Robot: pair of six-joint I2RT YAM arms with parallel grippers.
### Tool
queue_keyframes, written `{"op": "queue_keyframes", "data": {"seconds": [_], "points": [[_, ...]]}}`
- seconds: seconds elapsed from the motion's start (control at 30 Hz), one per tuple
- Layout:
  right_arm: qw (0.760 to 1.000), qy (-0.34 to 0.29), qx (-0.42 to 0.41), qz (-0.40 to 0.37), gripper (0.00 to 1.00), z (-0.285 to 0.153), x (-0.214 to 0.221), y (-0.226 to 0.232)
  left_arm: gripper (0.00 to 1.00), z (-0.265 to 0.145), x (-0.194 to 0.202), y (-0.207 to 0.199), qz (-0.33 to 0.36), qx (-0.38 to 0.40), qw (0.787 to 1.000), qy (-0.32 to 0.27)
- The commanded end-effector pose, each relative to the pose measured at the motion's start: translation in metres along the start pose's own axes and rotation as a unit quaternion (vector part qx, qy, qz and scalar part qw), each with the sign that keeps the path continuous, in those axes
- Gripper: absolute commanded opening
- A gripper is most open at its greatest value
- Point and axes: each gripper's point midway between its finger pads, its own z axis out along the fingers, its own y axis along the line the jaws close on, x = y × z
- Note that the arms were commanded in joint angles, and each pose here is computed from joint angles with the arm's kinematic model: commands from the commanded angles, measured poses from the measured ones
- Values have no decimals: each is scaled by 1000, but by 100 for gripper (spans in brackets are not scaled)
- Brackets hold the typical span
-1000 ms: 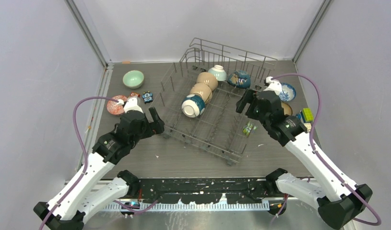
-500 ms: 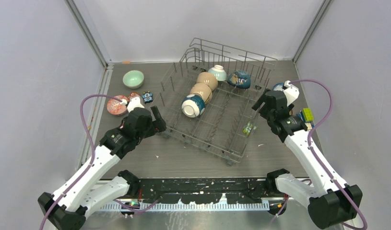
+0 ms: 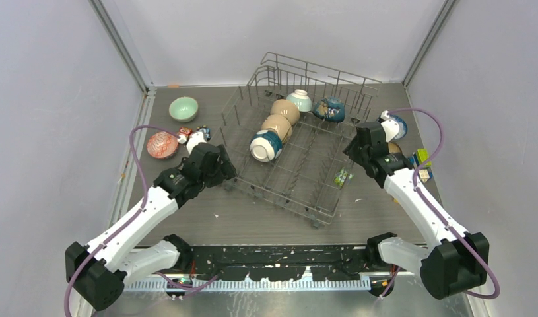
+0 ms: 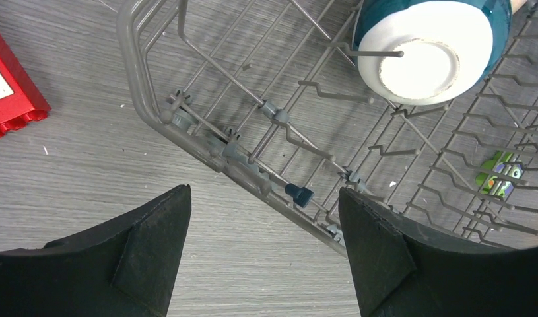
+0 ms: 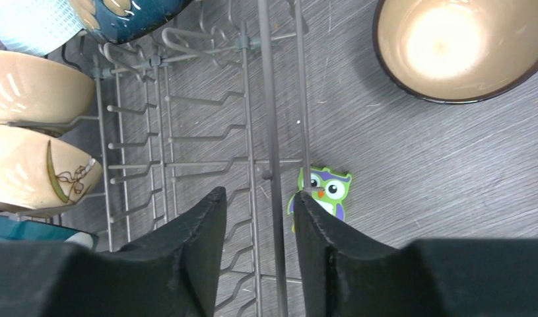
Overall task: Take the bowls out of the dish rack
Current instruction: Adjust the dish rack at the center of the board.
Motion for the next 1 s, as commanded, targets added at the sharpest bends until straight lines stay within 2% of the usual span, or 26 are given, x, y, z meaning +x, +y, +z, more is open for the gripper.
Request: {"op": "queue_keyframes", "data": {"seconds": [0.0,0.2,0.47,0.6,0.7,0.87,0.97], "points": [[999,-6,-37,32,43,-7,-5,15,82,7,-8,-7,-16,4,1000,-16],[998,12,-49,39,29,-17,2,14,67,15,-10,-12,-18,-1,1000,-14],[997,27,-65,36,21,-33,5,14,49,24,-15,-17,-13,-13,1000,-17],[996,36,-73,37,15,-38,10,13,44,25,-23,-22,2,-11,1000,-24],[995,46,-77,39,13,-40,16,12,34,25,-29,-25,15,-11,999,-28],[992,62,-93,55,9,-46,24,14,12,26,-39,-31,39,-16,999,-28],[990,68,-103,63,7,-50,25,18,2,28,-43,-33,45,-19,998,-27]]}}
